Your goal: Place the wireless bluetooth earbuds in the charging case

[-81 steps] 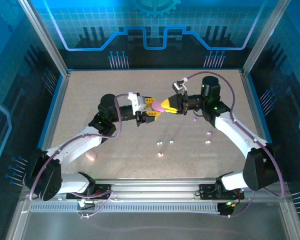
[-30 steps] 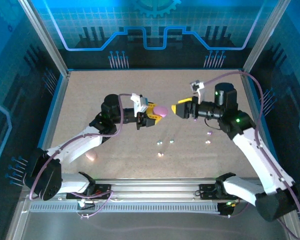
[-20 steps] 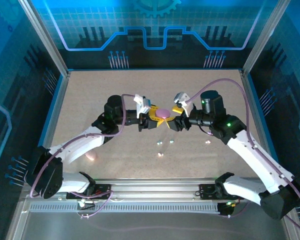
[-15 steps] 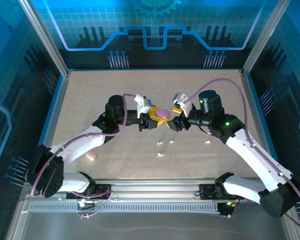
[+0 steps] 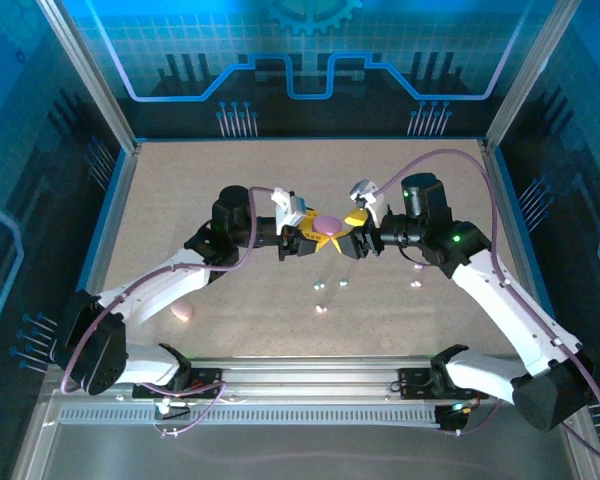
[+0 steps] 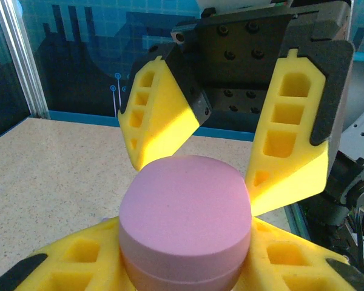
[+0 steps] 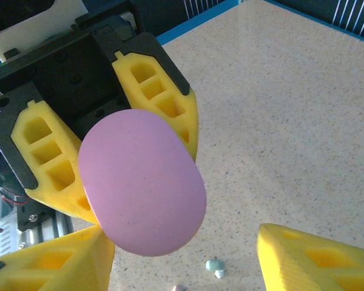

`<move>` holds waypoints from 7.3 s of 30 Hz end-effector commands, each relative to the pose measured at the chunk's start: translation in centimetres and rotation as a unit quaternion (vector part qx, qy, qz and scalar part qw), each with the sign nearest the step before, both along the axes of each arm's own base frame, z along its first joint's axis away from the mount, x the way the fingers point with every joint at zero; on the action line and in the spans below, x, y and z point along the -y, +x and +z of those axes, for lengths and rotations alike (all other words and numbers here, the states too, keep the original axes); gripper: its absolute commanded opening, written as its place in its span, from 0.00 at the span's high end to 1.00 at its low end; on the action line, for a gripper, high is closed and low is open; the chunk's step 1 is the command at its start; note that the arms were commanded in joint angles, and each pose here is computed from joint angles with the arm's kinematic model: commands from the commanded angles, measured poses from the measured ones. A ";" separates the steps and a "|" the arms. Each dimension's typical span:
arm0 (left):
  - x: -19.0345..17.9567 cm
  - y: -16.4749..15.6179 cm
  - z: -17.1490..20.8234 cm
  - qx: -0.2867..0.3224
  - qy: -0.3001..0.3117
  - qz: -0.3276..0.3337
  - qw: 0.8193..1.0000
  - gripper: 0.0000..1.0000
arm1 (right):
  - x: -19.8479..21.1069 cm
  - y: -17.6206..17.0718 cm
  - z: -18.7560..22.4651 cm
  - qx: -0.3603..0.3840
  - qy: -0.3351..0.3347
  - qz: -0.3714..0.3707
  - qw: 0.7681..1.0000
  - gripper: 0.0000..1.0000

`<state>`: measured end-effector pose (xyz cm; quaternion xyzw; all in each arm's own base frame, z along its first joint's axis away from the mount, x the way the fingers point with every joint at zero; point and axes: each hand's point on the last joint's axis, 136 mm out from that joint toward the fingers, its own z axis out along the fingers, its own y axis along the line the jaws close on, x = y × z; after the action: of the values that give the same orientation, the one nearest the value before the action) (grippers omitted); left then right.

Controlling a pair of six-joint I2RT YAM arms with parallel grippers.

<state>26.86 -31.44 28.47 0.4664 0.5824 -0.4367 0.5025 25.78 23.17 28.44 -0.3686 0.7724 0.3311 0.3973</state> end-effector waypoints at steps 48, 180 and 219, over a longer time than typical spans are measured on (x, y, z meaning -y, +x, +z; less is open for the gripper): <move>1.0 -3.5 1.1 0.001 0.002 -0.089 0.996 0.76 | -2.5 -1.8 3.3 0.121 0.014 0.173 0.977 0.86; 1.8 -2.0 1.1 -0.030 -0.003 -0.076 0.997 0.48 | -2.0 -0.4 3.9 0.207 -0.019 0.094 0.974 0.94; -0.4 0.5 0.0 0.020 -0.014 0.061 0.998 0.74 | 11.3 4.6 4.3 -0.109 0.097 -0.298 0.943 0.36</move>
<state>27.11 -31.65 26.31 0.4459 0.6147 -0.4211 0.4960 29.14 14.82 37.92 -0.1765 0.7801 0.3117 0.5129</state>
